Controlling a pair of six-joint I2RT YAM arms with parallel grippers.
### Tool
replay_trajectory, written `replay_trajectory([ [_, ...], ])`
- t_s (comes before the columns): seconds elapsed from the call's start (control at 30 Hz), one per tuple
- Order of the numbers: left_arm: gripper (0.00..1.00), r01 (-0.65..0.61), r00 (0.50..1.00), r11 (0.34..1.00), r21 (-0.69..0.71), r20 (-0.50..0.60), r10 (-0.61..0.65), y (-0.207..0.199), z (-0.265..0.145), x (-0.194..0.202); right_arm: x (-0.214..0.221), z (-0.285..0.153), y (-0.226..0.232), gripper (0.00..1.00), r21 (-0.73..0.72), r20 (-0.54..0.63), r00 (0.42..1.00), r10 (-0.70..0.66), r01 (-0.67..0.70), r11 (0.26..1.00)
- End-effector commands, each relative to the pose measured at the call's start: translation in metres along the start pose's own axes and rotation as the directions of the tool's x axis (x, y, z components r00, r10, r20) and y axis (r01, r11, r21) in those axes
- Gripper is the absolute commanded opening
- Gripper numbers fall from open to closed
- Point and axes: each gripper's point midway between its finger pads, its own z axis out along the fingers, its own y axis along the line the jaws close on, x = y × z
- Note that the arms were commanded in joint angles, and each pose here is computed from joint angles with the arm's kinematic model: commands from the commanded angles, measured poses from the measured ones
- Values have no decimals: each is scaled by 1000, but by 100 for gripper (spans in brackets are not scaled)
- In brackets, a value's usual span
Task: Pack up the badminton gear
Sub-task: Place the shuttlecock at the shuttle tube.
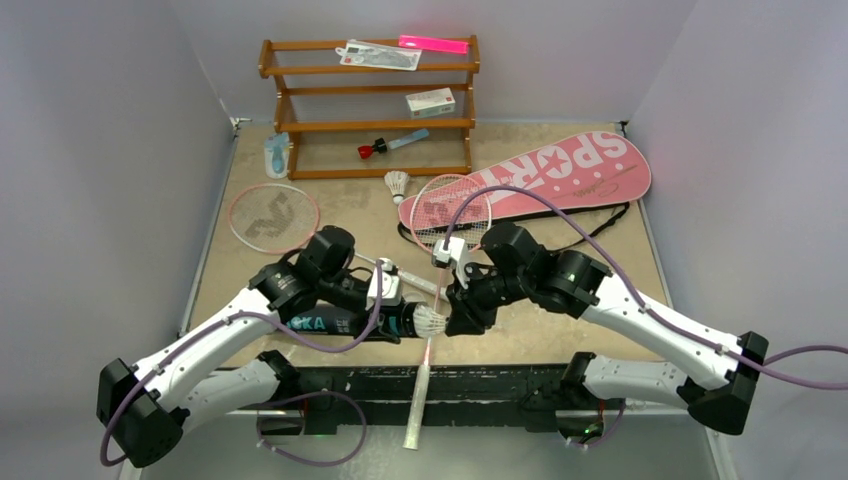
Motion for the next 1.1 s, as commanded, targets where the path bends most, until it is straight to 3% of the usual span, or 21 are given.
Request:
replay_trajectory([
  [0.0,39,-72,996,997,-7,43,73,6,-5,-21,-6,-7,10,0,-38,-6,1000,-30,30,999],
  [0.3,40,-177,978,982,-66,101,183,0,-16,-36,-3,-8,15,0,-58,-1,1000,-16,16,998],
  [1.07,40,-98,995,995,-28,17,99,8,-6,-14,3,-2,12,0,-49,-82,995,58,-62,997],
])
